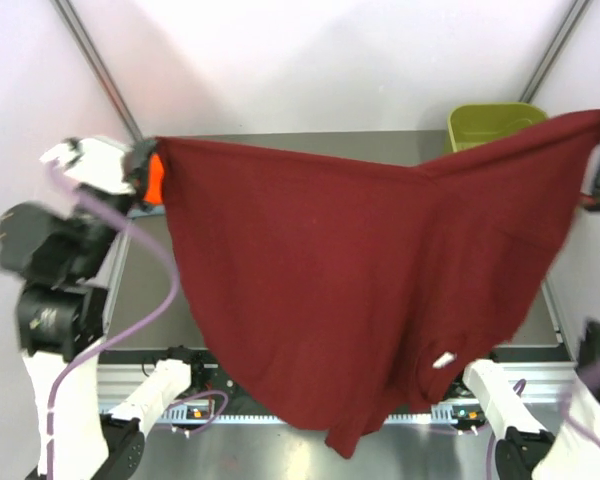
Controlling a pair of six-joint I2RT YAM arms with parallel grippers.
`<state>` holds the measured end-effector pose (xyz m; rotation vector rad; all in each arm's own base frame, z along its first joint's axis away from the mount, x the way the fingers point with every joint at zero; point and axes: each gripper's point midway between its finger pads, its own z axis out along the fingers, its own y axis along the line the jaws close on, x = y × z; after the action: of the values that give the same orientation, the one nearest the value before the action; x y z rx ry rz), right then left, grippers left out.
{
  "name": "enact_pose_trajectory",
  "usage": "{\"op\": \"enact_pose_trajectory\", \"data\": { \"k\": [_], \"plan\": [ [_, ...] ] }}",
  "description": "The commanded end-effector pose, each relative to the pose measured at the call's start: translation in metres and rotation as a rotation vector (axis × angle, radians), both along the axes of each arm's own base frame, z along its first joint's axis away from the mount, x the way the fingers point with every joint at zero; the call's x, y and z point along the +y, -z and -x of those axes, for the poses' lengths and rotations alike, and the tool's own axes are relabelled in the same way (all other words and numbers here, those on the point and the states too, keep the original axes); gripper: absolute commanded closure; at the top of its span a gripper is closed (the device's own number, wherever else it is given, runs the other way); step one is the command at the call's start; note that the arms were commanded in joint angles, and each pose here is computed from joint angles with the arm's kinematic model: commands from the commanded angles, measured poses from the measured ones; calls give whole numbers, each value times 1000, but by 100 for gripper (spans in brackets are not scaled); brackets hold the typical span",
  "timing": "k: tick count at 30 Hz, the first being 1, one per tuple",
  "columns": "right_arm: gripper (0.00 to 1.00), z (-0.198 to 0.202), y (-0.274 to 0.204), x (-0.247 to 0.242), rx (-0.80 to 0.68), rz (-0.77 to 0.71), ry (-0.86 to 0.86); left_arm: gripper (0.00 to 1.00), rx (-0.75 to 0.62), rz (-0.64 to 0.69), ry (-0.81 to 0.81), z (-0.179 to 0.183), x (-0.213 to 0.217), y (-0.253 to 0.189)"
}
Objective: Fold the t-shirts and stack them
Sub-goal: Flatten the tshirt out
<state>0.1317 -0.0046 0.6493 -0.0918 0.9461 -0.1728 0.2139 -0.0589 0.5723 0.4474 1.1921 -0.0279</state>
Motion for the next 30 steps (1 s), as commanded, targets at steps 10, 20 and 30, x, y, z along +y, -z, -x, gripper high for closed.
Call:
{"op": "enact_pose_trajectory", "data": {
  "k": [10,20,30],
  "plan": [
    [100,-205,173,17,438,72,-157,100,443,-185,18,-107,-15,216],
    [100,-356,246,65,641,84,-282,100,532,-304,-103,-218,2,262],
    [100,-300,113,50,375,40,-208,100,225,-188,-100,-194,-2,115]
  ]
}}
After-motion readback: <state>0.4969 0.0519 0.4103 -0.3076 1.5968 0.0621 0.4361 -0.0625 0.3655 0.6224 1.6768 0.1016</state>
